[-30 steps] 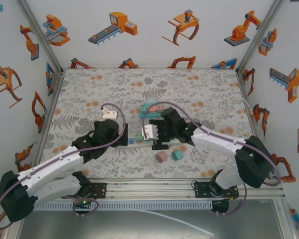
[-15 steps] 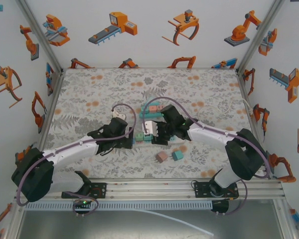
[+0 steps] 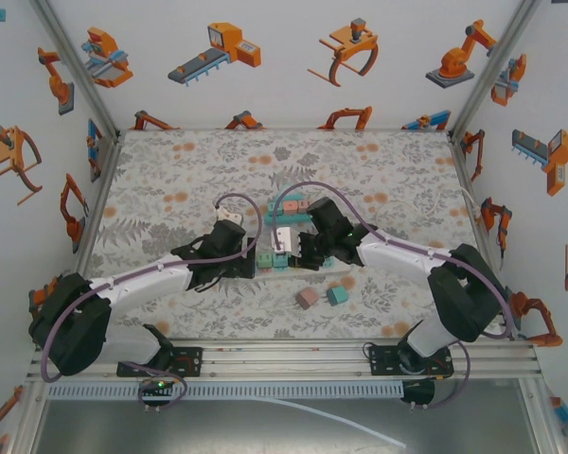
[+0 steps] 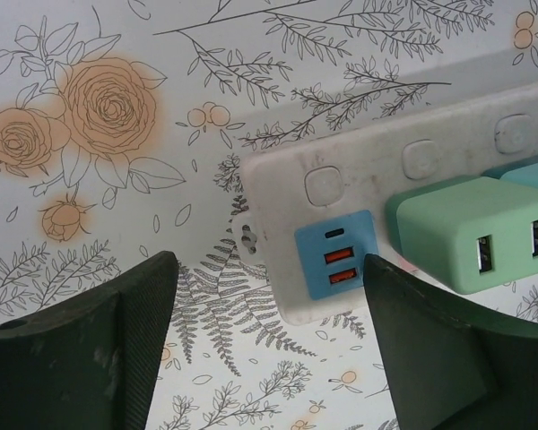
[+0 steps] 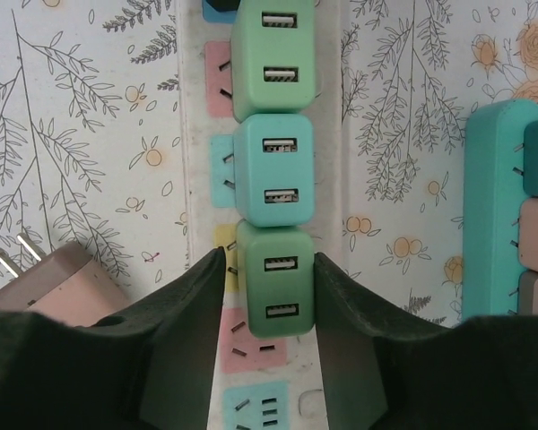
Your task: Pull the plug off the socket
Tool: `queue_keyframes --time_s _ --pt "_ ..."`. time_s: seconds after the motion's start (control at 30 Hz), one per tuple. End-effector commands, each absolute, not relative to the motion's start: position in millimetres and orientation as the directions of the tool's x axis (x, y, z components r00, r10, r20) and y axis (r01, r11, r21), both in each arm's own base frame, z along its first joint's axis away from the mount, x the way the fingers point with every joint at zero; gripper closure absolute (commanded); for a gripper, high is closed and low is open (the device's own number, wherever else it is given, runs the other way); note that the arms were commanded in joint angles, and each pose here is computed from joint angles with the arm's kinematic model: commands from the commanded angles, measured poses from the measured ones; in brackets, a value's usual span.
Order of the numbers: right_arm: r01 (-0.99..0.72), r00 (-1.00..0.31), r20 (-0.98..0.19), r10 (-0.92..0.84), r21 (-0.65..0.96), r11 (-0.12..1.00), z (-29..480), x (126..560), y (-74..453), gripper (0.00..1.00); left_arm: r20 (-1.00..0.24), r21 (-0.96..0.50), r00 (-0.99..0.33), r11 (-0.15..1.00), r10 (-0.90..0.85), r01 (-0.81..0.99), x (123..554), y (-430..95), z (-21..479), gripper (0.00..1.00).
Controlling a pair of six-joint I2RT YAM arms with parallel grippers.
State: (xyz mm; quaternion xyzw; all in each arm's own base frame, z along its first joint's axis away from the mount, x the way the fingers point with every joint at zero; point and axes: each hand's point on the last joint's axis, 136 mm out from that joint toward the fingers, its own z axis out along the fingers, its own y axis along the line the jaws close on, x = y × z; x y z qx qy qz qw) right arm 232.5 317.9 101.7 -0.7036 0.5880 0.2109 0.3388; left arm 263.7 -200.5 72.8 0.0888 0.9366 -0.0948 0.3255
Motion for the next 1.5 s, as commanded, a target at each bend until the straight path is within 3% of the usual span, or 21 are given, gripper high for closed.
queue_keyframes --time_s 0.0,0.27,1.0,1.47 --pt "-0.974 0.211 -0.713 -0.668 -0.210 -0.083 108.2 230.7 321.1 0.60 -0.571 -0.067 -0.811 0.977 0.127 0.200 252.0 -183.4 51.7 0.33" --pt "-0.970 0.217 -0.702 -0.679 -0.230 -0.073 108.9 232.6 317.7 0.63 -0.542 -0.068 -0.825 0.971 0.157 0.229 242.6 -181.9 47.2 0.41" --pt "-0.977 0.201 -0.776 -0.597 -0.202 -0.067 150.9 234.7 325.7 0.84 -0.506 -0.043 -0.849 0.978 0.155 0.204 236.3 -173.5 32.1 0.41" --pt "-0.968 0.205 -0.804 -0.558 -0.250 0.005 183.5 239.0 316.8 0.83 -0.512 -0.048 -0.846 0.978 0.149 0.202 239.0 -176.2 36.0 0.40"
